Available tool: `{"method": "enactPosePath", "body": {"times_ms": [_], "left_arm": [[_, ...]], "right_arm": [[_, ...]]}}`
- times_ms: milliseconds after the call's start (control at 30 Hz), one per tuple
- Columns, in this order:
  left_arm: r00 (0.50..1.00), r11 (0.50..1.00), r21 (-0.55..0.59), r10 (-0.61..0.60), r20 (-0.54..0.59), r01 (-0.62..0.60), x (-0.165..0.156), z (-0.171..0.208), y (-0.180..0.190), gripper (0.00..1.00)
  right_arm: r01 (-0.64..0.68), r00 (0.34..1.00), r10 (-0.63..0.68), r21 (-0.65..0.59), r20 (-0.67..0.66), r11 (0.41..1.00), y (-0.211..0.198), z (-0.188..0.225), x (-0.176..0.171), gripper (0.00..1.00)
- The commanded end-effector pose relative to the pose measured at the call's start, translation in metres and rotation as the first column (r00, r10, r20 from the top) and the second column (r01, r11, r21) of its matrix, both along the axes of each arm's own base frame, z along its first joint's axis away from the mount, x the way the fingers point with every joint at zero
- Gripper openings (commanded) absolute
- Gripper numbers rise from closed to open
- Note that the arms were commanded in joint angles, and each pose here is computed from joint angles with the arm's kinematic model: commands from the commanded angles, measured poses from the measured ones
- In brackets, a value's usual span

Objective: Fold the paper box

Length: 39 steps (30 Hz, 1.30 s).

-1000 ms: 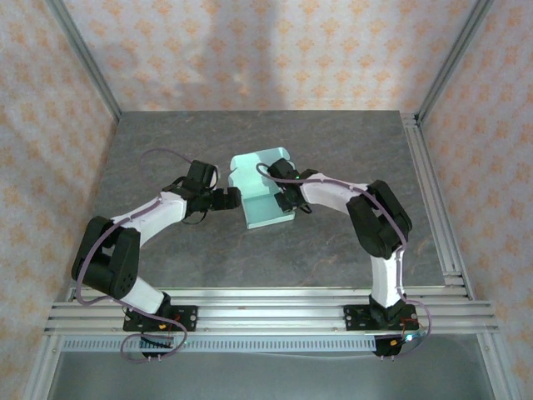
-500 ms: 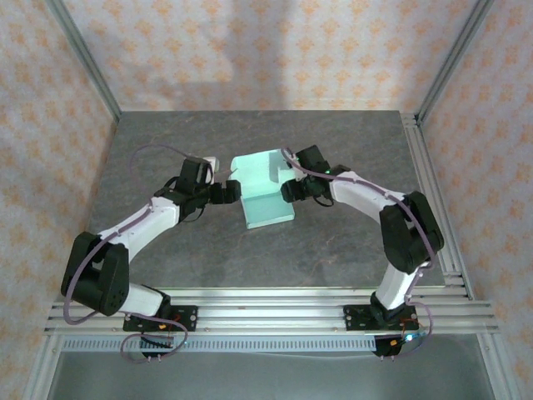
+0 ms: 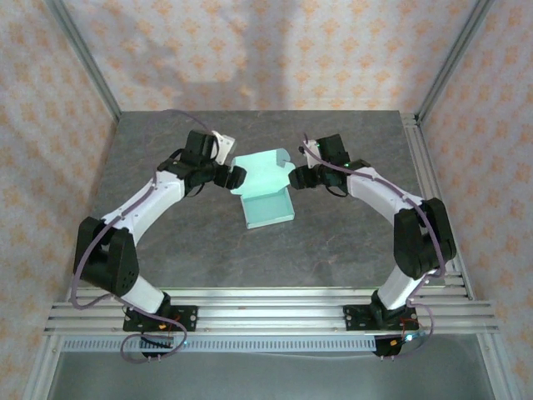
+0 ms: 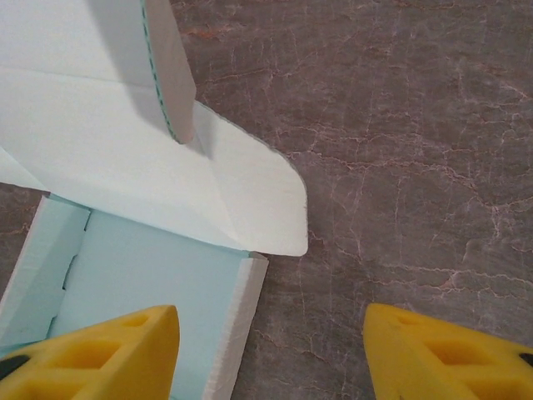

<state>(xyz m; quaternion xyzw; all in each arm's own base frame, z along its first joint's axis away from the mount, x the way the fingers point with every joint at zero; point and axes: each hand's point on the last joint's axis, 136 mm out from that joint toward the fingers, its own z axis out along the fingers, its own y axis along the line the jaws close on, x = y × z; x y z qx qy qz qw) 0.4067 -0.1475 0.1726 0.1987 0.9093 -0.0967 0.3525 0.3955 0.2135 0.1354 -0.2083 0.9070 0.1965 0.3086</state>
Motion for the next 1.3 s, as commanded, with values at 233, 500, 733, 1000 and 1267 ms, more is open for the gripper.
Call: {"method": "enactPosePath", "body": {"times_ms": [233, 500, 733, 1000, 1267], "left_arm": [[0.972, 0.961, 0.186, -0.174, -0.158, 0.202, -0.001, -0.016, 0.007, 0.28], [0.948, 0.947, 0.170, -0.232, -0.218, 0.271, 0.000, -0.028, -0.001, 0.28], [0.934, 0.944, 0.161, -0.242, -0.263, 0.290, 0.002, -0.036, -0.004, 0.26], [0.919, 0.933, 0.137, -0.290, -0.267, 0.334, -0.004, -0.034, -0.009, 0.10], [0.895, 0.908, 0.119, -0.364, -0.258, 0.403, -0.015, -0.029, -0.014, 0.02]], "right_arm": [[-0.013, 1.000, 0.013, 0.006, 0.013, 1.000, 0.001, 0.004, 0.002, 0.61], [0.009, 1.000, -0.009, -0.001, 0.017, 1.000, -0.004, 0.001, -0.002, 0.60], [0.018, 1.000, -0.018, -0.004, 0.022, 1.000, -0.008, 0.002, -0.006, 0.60], [0.021, 0.999, -0.021, -0.009, 0.043, 1.000, -0.011, 0.012, -0.007, 0.60], [0.003, 0.996, -0.002, -0.004, 0.089, 1.000, -0.009, 0.034, -0.001, 0.60]]}}
